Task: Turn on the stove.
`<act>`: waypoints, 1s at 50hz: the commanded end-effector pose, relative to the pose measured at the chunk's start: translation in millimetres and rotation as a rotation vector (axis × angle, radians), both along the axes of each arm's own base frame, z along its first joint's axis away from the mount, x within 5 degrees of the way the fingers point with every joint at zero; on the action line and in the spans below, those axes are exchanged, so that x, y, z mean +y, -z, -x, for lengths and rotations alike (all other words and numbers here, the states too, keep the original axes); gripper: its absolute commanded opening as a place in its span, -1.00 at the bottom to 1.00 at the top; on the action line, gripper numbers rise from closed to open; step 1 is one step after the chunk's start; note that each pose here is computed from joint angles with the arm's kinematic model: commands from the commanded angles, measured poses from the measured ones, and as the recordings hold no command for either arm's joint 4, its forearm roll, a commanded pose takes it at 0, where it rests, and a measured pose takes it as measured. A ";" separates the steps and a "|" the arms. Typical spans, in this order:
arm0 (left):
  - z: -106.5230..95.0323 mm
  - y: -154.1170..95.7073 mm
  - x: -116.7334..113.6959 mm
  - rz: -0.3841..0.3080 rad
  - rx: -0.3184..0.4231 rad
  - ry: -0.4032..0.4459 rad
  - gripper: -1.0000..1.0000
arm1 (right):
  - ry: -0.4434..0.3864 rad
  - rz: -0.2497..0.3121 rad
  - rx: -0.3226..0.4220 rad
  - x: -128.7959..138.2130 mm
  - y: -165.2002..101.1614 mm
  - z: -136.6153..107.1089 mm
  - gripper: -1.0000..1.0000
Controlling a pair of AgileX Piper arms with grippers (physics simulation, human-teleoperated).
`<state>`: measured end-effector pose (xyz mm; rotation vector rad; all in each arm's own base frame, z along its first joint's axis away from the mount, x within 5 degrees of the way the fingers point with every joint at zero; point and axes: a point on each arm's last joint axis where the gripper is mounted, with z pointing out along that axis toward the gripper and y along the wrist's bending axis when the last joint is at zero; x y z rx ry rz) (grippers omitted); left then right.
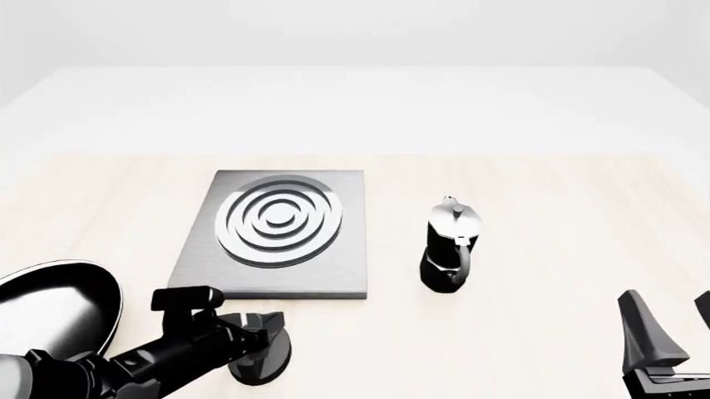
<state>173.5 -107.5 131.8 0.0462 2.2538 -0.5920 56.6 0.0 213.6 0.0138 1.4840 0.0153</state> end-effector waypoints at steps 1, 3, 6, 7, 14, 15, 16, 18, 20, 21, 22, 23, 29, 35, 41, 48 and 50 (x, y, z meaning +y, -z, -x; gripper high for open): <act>-0.4 8.6 -2.0 -0.002 0.017 0.002 1.00 | 0.000 -0.004 0.000 0.0 -0.2 -0.1 1.00; 0.3 10.2 -2.1 -0.004 0.018 0.005 1.00 | 0.000 -0.005 -0.001 0.0 0.0 0.1 1.00; 0.4 12.4 -1.9 -0.007 0.021 0.005 1.00 | 0.003 -0.008 -0.002 -0.2 -0.1 0.0 1.00; 0.3 13.0 -2.6 -0.008 0.022 0.008 1.00 | 0.003 -0.007 -0.002 -0.2 -0.1 0.0 1.00; -0.3 14.7 -3.0 -0.011 0.023 0.009 1.00 | 0.004 -0.008 -0.004 -0.2 -0.4 0.1 1.00; -0.6 15.8 -2.7 -0.013 0.024 0.008 1.00 | 0.003 -0.009 -0.004 -0.2 -0.3 0.1 1.00; -0.7 16.4 -3.0 -0.013 0.026 0.009 1.00 | 0.003 -0.009 -0.003 -0.2 -0.3 0.1 1.00; -0.8 16.8 -3.1 -0.015 0.025 0.010 1.00 | 0.003 -0.009 -0.004 -0.2 -0.2 0.2 1.00; -1.1 17.6 -2.9 -0.016 0.027 0.009 1.00 | 0.004 -0.011 -0.004 -0.3 -0.2 0.2 1.00; -3.4 11.2 4.8 -0.025 0.008 -0.016 1.00 | 0.004 -0.011 -0.004 -0.3 -0.4 0.2 1.00; -4.2 10.0 6.6 -0.026 0.005 -0.024 1.00 | 0.003 -0.011 -0.004 -0.2 -0.3 0.2 1.00; -4.7 9.3 7.6 -0.027 0.004 -0.028 1.00 | 0.003 -0.010 -0.004 -0.2 -0.3 0.2 1.00; -6.2 5.9 16.4 -0.034 -0.011 -0.061 1.00 | 0.003 -0.009 -0.005 -0.2 -0.3 0.2 1.00; -8.9 7.7 22.4 -0.041 -0.013 -0.088 1.00 | 0.003 -0.008 -0.004 -0.2 -0.3 0.2 1.00; -11.3 5.4 26.1 -0.041 -0.019 -0.108 1.00 | 0.004 -0.007 -0.005 -0.2 -0.3 0.2 1.00; -13.3 1.4 28.9 -0.040 -0.028 -0.123 1.00 | 0.005 -0.006 -0.005 -0.3 -0.6 0.3 1.00; -13.7 0.8 29.7 -0.039 -0.030 -0.126 1.00 | 0.004 -0.005 -0.005 -0.3 -0.5 0.3 1.00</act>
